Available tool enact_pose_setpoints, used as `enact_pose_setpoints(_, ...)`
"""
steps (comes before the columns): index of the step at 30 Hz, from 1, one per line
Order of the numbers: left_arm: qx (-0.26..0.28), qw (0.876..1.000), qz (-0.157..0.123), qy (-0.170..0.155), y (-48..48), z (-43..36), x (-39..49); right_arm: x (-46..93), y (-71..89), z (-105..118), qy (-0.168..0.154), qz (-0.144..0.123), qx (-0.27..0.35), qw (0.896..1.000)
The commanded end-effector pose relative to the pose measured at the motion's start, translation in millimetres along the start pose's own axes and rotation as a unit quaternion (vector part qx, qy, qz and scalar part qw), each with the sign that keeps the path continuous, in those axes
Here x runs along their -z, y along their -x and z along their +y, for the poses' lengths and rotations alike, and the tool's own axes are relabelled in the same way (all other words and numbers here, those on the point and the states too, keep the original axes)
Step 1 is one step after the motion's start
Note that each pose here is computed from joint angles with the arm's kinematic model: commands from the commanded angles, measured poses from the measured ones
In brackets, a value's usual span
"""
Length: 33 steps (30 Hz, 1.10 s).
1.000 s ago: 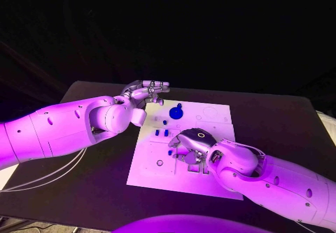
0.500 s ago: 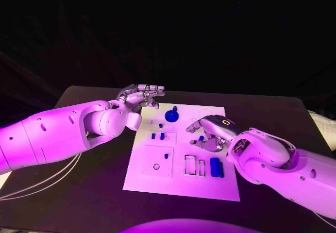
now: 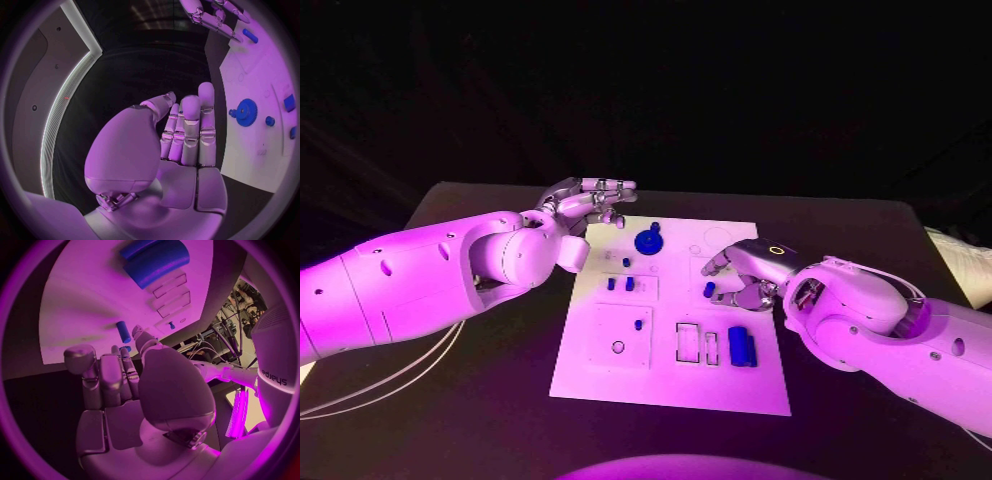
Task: Assemble the parts on the task board
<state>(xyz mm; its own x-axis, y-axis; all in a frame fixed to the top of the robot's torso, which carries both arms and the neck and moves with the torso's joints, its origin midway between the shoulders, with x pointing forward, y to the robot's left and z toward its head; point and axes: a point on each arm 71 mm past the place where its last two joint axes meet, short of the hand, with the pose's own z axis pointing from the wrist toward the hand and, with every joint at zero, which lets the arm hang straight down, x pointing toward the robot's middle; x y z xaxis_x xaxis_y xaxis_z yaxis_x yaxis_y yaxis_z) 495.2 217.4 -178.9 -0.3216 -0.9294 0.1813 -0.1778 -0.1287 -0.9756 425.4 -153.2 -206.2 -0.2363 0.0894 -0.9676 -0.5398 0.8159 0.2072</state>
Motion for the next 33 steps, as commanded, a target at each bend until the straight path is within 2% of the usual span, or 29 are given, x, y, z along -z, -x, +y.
enact_pose_setpoints(1,0.001,1.000,0.014,-0.002,-3.2,-0.4,-0.6,-1.3,-4.2,0.5,-0.003,0.024,0.015,1.000)
enact_pose_setpoints(12,0.000,1.000,0.016,-0.002,-4.1,-0.3,-0.6,-8.3,-7.4,4.4,0.001,0.017,0.013,1.000)
enact_pose_setpoints(26,-0.001,1.000,0.016,-0.001,-3.6,-0.3,-0.4,-12.1,-7.6,4.3,-0.003,0.003,0.039,0.999)
enact_pose_setpoints(33,-0.009,1.000,0.018,-0.002,-1.8,-0.4,-0.6,-7.0,-2.2,13.0,0.009,-0.025,0.007,1.000)
